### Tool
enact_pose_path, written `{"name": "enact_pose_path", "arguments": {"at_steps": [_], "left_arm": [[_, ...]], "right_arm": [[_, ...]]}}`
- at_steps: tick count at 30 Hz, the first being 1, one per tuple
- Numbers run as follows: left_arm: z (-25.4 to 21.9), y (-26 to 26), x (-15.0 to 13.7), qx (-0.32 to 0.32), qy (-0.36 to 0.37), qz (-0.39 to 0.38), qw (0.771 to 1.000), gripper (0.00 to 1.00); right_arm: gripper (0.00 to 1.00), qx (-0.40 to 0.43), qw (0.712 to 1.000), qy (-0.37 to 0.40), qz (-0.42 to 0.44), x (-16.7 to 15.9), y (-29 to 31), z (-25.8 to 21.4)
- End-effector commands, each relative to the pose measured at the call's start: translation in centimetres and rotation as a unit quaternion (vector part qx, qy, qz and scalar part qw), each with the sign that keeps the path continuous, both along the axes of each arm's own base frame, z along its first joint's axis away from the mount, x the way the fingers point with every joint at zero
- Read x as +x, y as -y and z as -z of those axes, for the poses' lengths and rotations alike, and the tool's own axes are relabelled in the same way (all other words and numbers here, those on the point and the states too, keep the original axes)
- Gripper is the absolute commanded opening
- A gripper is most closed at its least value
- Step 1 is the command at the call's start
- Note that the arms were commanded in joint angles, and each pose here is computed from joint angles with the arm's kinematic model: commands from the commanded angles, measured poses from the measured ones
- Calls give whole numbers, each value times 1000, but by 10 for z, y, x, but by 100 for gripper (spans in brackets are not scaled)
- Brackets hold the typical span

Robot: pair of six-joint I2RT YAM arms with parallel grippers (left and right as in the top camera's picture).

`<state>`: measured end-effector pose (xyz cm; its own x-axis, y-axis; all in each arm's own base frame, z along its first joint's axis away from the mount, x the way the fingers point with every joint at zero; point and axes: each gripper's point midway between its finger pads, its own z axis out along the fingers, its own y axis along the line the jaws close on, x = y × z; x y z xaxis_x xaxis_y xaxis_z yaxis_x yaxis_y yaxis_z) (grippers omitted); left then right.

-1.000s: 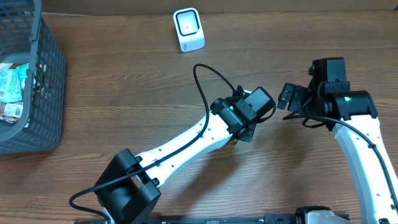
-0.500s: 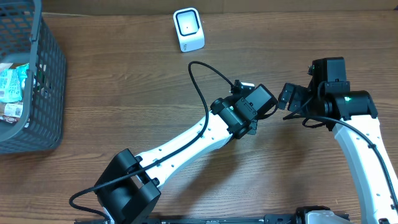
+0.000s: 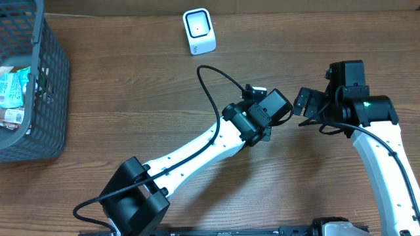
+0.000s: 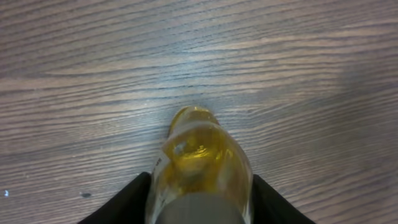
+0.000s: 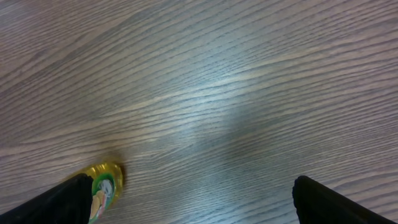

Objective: Scan the item barcode
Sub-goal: 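Hold the bottle beside the right gripper, adjusting its position, then set the yellow bottle down on the table and release it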

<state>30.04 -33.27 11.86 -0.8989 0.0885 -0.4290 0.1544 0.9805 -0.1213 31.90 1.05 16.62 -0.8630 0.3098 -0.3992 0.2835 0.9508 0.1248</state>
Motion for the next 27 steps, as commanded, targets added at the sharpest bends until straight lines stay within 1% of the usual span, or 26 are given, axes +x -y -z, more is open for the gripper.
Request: {"name": "enact_pose_path", "arguments": {"at_steps": [1, 4, 7, 10, 14, 18, 21, 25, 27], "left_arm": [[-7, -1, 8, -4, 14, -17, 1000, 68], [-7, 0, 7, -6, 12, -15, 1000, 88], [-8, 1, 7, -8, 14, -14, 1000, 89], [-13, 2, 12, -7, 24, -7, 1000, 93], [-41, 2, 27, -18, 55, 7, 998, 96], [-92, 4, 45, -44, 99, 16, 994, 99], [-139, -6, 64, -49, 151, 8, 987, 100], [-190, -41, 93, -27, 215, -29, 976, 100], [-211, -67, 108, 3, 244, -44, 969, 100]], "right_arm": [[100, -5, 1000, 15, 0, 5, 2, -10], [100, -5, 1000, 15, 0, 5, 2, -10], [100, -5, 1000, 15, 0, 5, 2, -10], [100, -5, 1000, 15, 0, 5, 2, -10], [100, -5, 1000, 15, 0, 5, 2, -10], [100, -5, 1000, 15, 0, 5, 2, -10], [100, -5, 1000, 15, 0, 5, 2, -10], [100, -5, 1000, 15, 0, 5, 2, -10], [100, -5, 1000, 15, 0, 5, 2, -10]]}}
